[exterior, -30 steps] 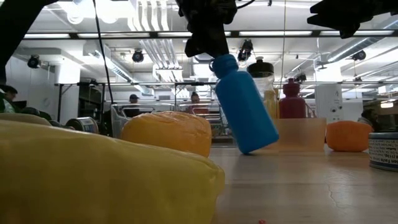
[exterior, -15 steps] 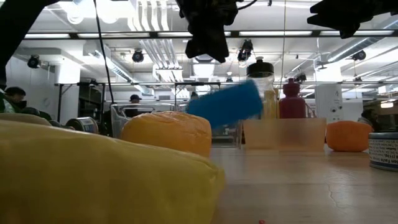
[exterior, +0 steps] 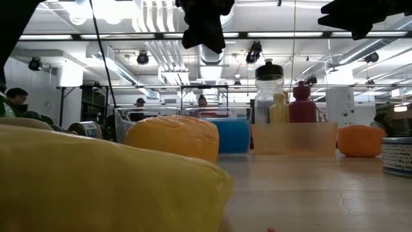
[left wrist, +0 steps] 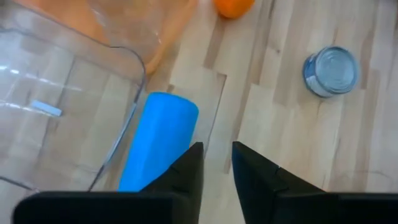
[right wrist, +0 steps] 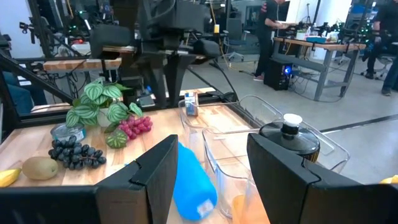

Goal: Pick & Place Food Item
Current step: Put the blue water bottle into the orange bin

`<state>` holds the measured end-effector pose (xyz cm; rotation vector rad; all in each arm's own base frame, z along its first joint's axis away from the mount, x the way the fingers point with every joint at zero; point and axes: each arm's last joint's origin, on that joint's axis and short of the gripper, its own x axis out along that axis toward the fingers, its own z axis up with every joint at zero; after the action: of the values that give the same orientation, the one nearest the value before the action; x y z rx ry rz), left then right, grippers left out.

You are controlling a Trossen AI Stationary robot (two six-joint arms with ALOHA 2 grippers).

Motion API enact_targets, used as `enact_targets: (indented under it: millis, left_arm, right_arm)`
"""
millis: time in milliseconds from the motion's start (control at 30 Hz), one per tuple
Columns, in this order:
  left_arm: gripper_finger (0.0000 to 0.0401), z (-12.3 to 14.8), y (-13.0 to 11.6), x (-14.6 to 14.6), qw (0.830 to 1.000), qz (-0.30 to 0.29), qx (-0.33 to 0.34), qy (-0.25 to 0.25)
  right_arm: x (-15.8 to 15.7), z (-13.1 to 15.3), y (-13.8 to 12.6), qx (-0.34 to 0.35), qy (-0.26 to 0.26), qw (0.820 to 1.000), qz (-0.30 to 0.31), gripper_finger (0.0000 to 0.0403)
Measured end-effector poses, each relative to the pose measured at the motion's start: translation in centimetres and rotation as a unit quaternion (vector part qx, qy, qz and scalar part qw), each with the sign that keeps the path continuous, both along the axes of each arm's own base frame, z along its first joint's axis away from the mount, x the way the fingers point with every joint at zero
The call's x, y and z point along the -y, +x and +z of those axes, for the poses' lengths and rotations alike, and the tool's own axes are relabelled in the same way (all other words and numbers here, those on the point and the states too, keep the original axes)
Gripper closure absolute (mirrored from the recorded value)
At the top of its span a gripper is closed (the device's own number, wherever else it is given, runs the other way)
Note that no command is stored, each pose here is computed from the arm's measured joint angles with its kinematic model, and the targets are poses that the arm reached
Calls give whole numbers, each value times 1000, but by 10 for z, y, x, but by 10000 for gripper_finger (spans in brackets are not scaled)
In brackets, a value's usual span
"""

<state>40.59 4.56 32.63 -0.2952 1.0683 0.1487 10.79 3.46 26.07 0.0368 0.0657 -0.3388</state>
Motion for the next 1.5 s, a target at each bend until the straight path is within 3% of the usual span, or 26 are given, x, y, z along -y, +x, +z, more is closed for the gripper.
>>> enact_targets:
  millis: [333,667,933,1067,1167,1500]
  left_arm:
    - [202,-38,-13,4,999,34,-27,-10]
    - [197,-68,-78,20,983,115,136,36]
    - [197,-134,-124,25,954,199,224,6]
    - [197,-157,-137,24,949,208,235,26]
    - [197,-165,-144,24,956,183,220,71]
    - [197,-178,-156,35,964,141,191,123]
  right_arm:
    - [0,0,0,0,0,1000,0,213]
    - [0,0,0,-1,-1,1000,0,213]
    - [0,-1,1,-3,-2,1000,0,213]
    - [0,-1,1,-3,-2,1000,0,213]
    - [0,-1,1,-3,-2,1000,0,213]
    - [0,-1,1,-3,-2,1000,0,213]
